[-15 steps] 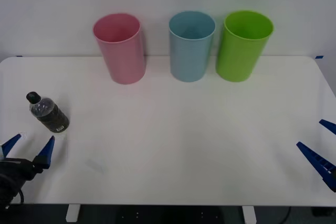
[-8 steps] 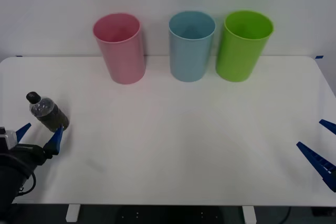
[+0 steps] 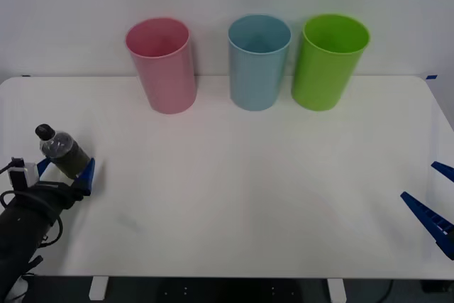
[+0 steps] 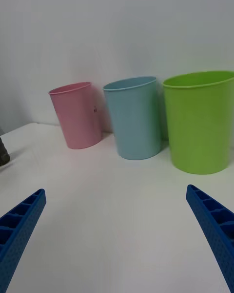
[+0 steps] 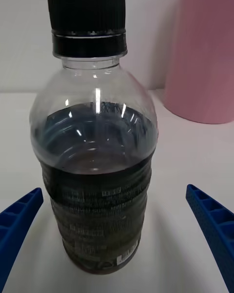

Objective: Grasp the object on the table and drop it into the matching bin: aluminum can to the light blue bin, PET bottle to the pink bin.

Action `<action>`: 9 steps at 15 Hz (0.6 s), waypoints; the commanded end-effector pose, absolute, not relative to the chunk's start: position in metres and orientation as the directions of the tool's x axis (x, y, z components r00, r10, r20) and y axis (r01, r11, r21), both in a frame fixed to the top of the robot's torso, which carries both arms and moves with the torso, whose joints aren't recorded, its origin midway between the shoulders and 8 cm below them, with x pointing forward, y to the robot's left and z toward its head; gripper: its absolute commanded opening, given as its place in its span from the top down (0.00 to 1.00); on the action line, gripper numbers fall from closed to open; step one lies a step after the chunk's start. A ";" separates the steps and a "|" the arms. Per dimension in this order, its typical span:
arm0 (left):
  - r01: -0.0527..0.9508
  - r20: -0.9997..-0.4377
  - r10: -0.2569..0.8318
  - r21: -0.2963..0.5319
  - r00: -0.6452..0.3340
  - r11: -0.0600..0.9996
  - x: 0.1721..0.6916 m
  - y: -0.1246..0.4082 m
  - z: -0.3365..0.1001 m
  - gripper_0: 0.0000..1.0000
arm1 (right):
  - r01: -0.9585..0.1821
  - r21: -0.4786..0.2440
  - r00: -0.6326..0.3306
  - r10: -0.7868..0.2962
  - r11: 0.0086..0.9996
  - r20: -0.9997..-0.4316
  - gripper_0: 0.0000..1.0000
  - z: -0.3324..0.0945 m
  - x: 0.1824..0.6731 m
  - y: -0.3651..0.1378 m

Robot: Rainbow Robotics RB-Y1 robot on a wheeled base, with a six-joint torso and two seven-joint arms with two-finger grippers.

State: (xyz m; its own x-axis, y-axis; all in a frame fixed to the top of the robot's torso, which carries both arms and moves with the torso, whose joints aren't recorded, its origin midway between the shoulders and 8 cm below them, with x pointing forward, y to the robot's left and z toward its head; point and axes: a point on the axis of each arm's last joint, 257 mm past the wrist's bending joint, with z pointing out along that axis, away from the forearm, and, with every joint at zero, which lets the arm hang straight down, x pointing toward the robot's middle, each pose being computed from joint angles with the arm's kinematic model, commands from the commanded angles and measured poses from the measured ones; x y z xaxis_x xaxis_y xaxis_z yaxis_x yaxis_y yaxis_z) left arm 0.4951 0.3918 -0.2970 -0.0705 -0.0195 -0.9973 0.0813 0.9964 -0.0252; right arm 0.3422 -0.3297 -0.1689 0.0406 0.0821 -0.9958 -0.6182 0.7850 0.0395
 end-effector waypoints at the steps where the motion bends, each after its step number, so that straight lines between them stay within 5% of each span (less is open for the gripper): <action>1: 0.063 -0.998 -0.021 -0.025 -0.064 0.998 0.504 0.388 -0.295 0.00 | -0.618 0.039 0.041 0.082 0.785 -0.996 0.00 -0.169 0.342 -0.330; 9: 0.047 -0.997 -0.023 -0.026 -0.069 0.999 0.526 0.385 -0.294 0.00 | -0.618 0.039 0.041 0.082 0.785 -0.996 0.00 -0.169 0.342 -0.330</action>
State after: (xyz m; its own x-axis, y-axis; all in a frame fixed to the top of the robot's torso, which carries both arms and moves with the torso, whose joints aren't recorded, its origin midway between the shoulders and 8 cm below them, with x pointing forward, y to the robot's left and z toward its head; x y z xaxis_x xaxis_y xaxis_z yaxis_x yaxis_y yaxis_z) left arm 0.5256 0.3850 -0.2942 -0.0699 -0.0239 -0.9973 0.0467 0.9985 -0.0272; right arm 0.3423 -0.3297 -0.1689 0.0406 0.0821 -0.9958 -0.6182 0.7850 0.0395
